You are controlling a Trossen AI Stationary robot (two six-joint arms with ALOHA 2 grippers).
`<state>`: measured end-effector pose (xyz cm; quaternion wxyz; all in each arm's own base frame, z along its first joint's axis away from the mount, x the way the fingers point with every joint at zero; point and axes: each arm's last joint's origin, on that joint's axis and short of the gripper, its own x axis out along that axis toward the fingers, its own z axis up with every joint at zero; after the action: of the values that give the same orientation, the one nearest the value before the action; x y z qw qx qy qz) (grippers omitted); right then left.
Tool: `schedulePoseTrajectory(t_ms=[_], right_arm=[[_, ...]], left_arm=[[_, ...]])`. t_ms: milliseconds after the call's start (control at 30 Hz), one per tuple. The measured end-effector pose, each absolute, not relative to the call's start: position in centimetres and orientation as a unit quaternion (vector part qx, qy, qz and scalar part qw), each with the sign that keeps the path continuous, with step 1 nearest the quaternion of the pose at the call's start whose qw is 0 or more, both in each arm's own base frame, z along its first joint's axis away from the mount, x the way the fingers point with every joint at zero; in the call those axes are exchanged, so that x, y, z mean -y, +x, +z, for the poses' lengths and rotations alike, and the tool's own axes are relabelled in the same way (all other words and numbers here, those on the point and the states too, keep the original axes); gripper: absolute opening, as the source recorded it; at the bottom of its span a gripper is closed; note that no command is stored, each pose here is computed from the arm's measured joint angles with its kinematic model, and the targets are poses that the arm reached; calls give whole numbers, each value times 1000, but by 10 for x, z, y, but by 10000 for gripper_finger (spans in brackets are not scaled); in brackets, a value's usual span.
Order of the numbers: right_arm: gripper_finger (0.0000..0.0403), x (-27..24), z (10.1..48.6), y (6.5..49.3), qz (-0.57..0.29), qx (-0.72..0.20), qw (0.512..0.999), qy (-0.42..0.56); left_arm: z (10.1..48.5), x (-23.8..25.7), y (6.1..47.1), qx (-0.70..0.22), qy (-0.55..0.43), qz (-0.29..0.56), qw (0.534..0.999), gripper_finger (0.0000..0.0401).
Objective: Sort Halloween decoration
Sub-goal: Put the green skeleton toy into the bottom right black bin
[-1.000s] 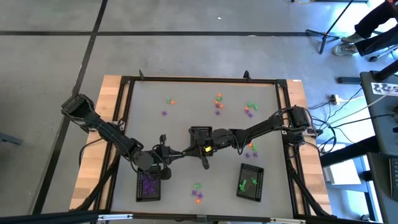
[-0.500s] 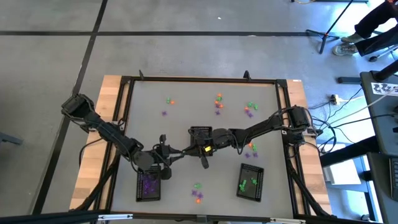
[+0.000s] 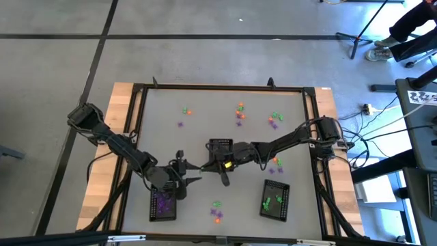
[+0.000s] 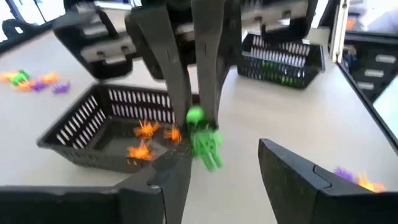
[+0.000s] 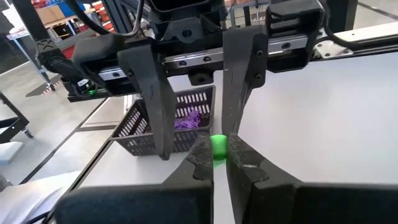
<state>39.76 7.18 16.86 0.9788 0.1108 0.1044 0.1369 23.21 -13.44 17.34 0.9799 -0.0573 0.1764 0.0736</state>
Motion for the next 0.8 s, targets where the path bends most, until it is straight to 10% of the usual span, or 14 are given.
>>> schedulePoseTrajectory(t_ms=[800], right_arm=[[10,-86,207,346,177,-305,932,81]], left_arm=[[180,125,229,-193,-79,66,976,174]])
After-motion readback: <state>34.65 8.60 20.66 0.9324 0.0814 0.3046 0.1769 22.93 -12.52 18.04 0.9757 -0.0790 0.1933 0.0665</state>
